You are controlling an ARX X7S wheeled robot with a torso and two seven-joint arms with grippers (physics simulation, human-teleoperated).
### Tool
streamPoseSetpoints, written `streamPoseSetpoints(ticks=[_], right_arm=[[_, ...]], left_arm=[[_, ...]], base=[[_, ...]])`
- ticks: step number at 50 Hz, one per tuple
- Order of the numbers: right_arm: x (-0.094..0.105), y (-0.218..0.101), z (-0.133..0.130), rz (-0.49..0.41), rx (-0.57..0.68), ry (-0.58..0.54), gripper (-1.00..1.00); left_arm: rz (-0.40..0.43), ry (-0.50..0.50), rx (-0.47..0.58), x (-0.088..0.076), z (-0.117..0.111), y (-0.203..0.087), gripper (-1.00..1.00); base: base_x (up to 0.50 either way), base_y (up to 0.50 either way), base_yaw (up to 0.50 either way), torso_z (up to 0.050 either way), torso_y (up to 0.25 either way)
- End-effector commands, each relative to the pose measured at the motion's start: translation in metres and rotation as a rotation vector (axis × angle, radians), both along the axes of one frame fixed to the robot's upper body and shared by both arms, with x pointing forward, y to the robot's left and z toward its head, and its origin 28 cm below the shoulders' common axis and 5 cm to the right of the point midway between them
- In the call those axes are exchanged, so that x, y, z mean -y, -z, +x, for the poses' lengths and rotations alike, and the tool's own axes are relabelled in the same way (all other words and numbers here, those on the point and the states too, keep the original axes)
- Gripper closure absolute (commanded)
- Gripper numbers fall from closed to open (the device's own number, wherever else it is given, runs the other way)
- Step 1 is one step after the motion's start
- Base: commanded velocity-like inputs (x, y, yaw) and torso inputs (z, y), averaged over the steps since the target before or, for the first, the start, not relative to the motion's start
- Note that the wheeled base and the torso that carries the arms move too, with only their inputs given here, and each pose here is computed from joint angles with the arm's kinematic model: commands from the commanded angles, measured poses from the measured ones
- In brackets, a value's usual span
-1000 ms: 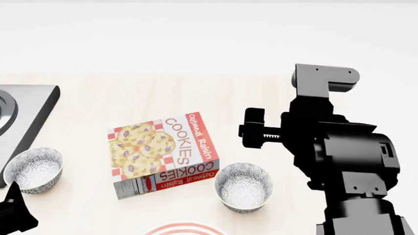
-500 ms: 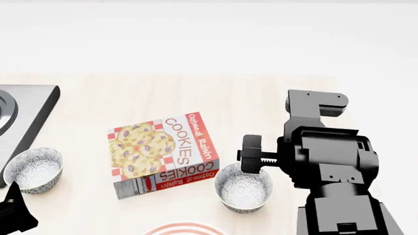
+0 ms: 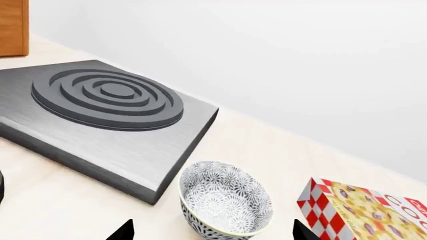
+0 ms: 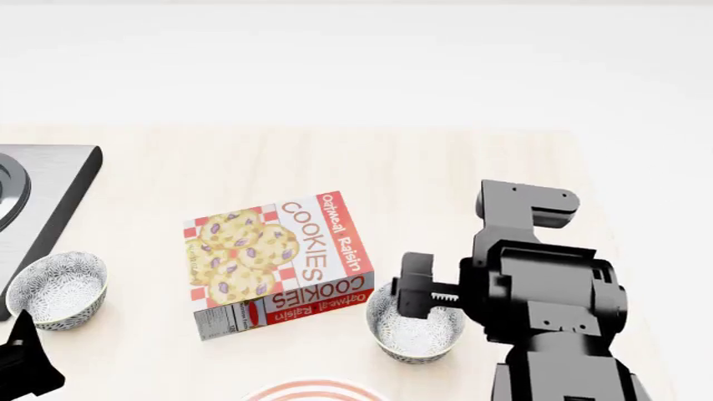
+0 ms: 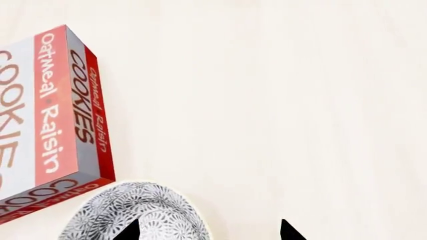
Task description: Pick the akita bowl next to the plate and place it on the plate.
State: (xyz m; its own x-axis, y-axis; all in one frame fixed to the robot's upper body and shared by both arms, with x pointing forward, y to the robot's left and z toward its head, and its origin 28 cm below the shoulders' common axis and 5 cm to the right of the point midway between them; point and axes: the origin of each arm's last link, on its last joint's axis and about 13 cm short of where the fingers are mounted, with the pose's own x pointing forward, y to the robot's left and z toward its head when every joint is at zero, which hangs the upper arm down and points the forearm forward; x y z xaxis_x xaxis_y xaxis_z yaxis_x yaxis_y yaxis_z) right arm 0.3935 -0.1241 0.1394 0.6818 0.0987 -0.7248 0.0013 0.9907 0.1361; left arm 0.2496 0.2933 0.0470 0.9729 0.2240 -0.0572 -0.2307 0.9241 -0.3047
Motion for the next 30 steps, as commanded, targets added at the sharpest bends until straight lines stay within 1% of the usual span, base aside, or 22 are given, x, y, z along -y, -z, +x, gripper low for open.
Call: streamPoseSetpoints(ticks=[1,4,5,23,30], right_arm=[[-0.0005,0.0105,-0.0036,0.059,-0.018,0.012,-1.00],[0.0003,0.0116,-0.0040,0.066,-0.020,0.018,-1.00],[0.0010,0.0127,-0.0046,0.082,-0.022,0.024,-1.00],[-0.0003,0.0183,-0.0081,0.097,-0.057,-0.003,-1.00],[0.0008,0.0191,-0.0089,0.098,-0.065,0.002,-1.00]], left_arm=[[-0.001,0.000,0.000,0.0001,0.0000,-0.0011,-1.00],[-0.001,0.000,0.000,0.0005,-0.0007,-0.0023,-1.00],[0.000,-0.001,0.000,0.0004,-0.0007,-0.0022,-1.00],[-0.001,-0.001,0.000,0.0000,0.0002,-0.0004,-1.00],[-0.001,-0.001,0.000,-0.0001,0.0002,-0.0003,-1.00]], base=[[0.00,0.00,0.00,0.000,0.000],[0.00,0.00,0.00,0.000,0.000],[0.00,0.00,0.00,0.000,0.000],[0.00,0.00,0.00,0.000,0.001],[0.00,0.00,0.00,0.000,0.000]])
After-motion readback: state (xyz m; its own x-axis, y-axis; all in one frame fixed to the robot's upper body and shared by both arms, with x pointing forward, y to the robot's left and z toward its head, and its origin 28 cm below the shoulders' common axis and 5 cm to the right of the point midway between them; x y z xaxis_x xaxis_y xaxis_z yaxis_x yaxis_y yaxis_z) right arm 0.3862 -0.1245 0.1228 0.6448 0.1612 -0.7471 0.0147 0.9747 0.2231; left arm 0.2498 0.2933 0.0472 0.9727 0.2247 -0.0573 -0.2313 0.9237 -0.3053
